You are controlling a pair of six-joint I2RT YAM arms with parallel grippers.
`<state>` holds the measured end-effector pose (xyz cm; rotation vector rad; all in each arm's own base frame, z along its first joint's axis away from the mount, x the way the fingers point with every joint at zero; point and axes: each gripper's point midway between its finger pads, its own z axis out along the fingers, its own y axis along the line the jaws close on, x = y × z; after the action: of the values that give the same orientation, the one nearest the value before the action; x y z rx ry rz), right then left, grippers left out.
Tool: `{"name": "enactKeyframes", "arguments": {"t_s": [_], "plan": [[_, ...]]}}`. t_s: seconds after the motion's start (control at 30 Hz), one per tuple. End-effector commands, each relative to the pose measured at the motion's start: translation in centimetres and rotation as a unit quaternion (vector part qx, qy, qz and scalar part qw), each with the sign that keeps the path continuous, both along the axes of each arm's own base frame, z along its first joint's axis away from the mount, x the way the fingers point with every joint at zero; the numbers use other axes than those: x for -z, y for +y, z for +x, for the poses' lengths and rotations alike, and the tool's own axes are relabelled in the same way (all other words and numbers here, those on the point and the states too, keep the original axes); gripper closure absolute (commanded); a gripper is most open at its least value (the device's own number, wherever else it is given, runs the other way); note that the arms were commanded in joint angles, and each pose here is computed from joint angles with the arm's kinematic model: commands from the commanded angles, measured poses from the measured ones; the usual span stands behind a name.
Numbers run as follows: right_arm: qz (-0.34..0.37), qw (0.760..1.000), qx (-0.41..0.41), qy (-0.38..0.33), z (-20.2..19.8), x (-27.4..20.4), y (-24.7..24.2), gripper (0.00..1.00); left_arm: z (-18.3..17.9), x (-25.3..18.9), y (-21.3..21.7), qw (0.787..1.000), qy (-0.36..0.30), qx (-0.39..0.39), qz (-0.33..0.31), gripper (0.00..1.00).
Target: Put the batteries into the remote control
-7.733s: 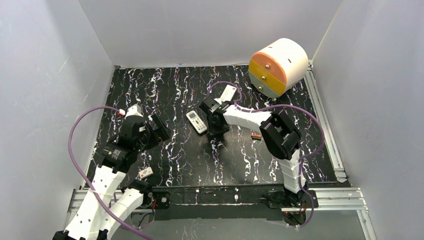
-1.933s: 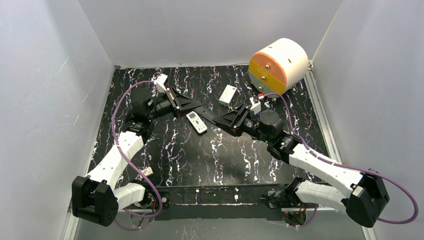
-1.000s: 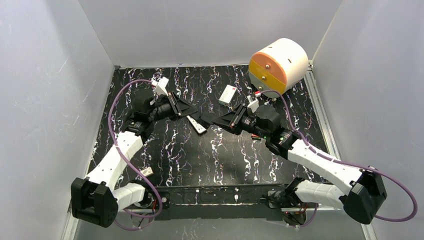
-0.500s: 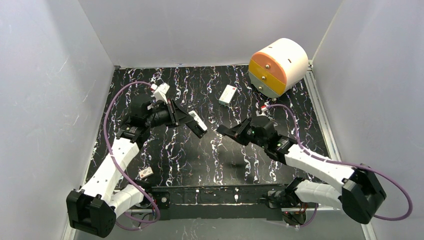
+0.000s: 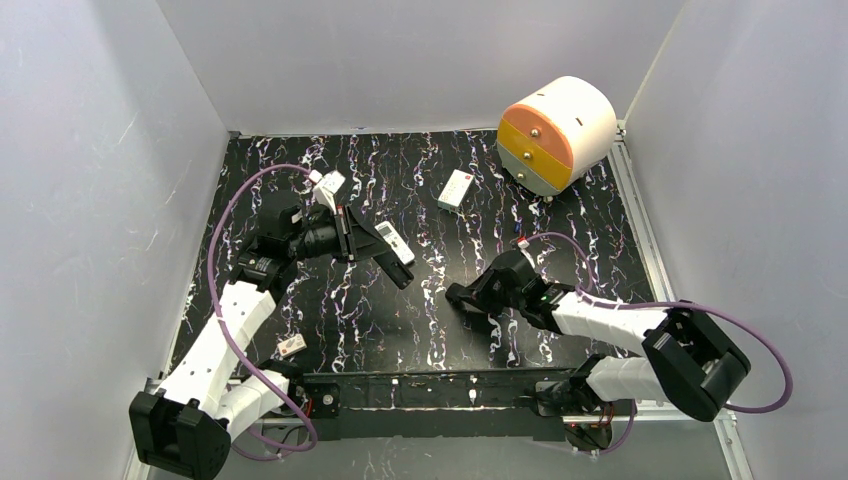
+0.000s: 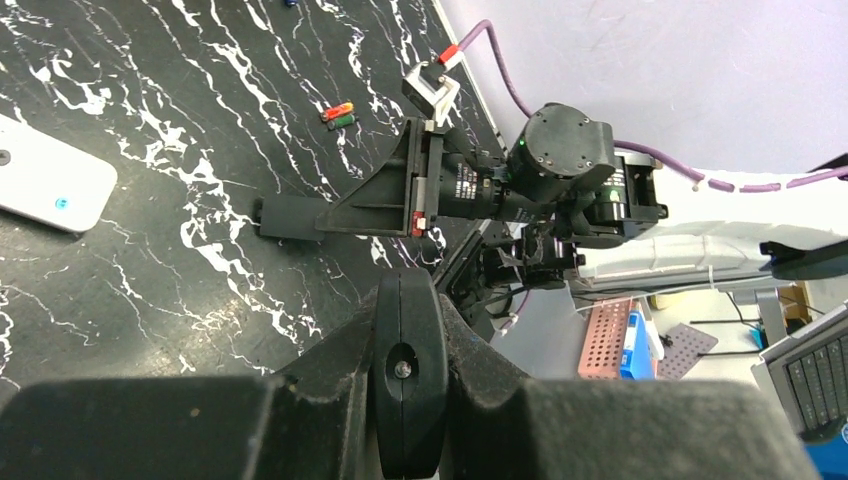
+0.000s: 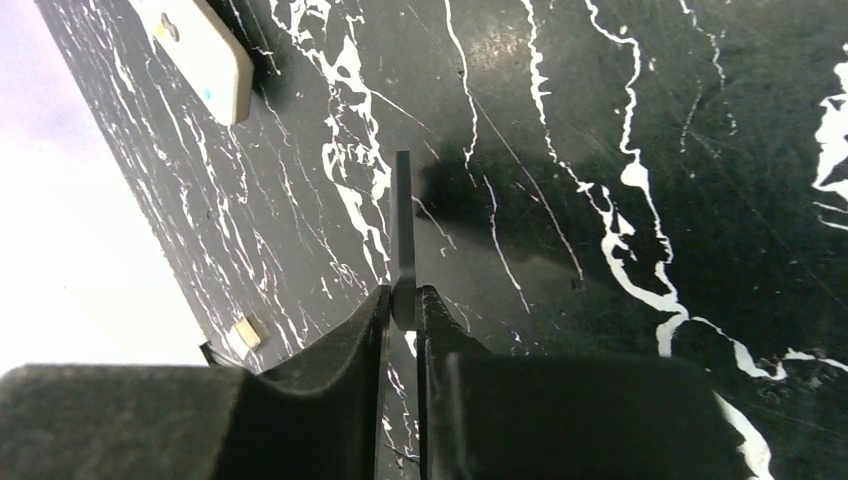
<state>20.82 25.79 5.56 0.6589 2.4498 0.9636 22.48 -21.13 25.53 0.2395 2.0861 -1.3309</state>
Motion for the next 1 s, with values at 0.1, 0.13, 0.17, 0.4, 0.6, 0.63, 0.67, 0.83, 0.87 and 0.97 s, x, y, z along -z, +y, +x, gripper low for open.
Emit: {"name": "enactKeyframes", "arguments": {"t_s": [0.1, 0.13, 0.17, 0.4, 0.6, 0.63, 0.67, 0.83, 0.87, 0.97], "plan": [[-0.037, 0.999, 0.013, -0.032, 0.9, -1.2, -1.4, 0.38, -1.0, -1.4, -0.7, 0.998, -0.015, 0.04, -0.036, 1.0], [-0.045, 0.998, 0.014, -0.037, 1.1, -1.6, -1.7, 0.32, -0.9, -1.5, -0.9, 0.998, -0.014, 0.044, -0.041, 1.0], [-0.053, 0.998, 0.013, -0.043, 1.1, -2.0, -2.0, 0.28, -1.0, -1.6, -1.0, 0.998, -0.011, 0.049, -0.044, 1.0], [0.022, 0.957, -0.166, -0.239, 0.8, -12.6, 2.6, 0.21, -1.6, -3.0, -1.5, 0.994, -0.037, 0.084, -0.063, 1.0], [0.162, 0.815, -0.394, -0.392, -5.5, -21.8, 6.7, 0.09, -3.2, -3.9, -1.6, 0.986, -0.065, 0.134, -0.072, 1.0], [0.172, 0.803, -0.411, -0.396, -5.9, -22.5, 7.0, 0.08, -3.5, -4.1, -1.6, 0.985, -0.073, 0.141, -0.072, 1.0], [0.183, 0.79, -0.429, -0.398, -6.5, -23.0, 7.3, 0.08, -3.7, -4.3, -1.6, 0.983, -0.078, 0.148, -0.073, 1.0], [0.21, 0.756, -0.474, -0.4, -8.1, -24.6, 8.5, 0.09, -4.7, -5.2, -1.6, 0.978, -0.092, 0.171, -0.08, 1.0], [0.212, 0.751, -0.484, -0.396, -8.4, -24.6, 8.8, 0.11, -4.8, -5.3, -1.6, 0.977, -0.095, 0.174, -0.081, 1.0], [0.208, 0.748, -0.504, -0.378, -8.9, -24.1, 9.6, 0.19, -5.2, -5.9, -1.6, 0.974, -0.1, 0.184, -0.085, 1.0]]}}
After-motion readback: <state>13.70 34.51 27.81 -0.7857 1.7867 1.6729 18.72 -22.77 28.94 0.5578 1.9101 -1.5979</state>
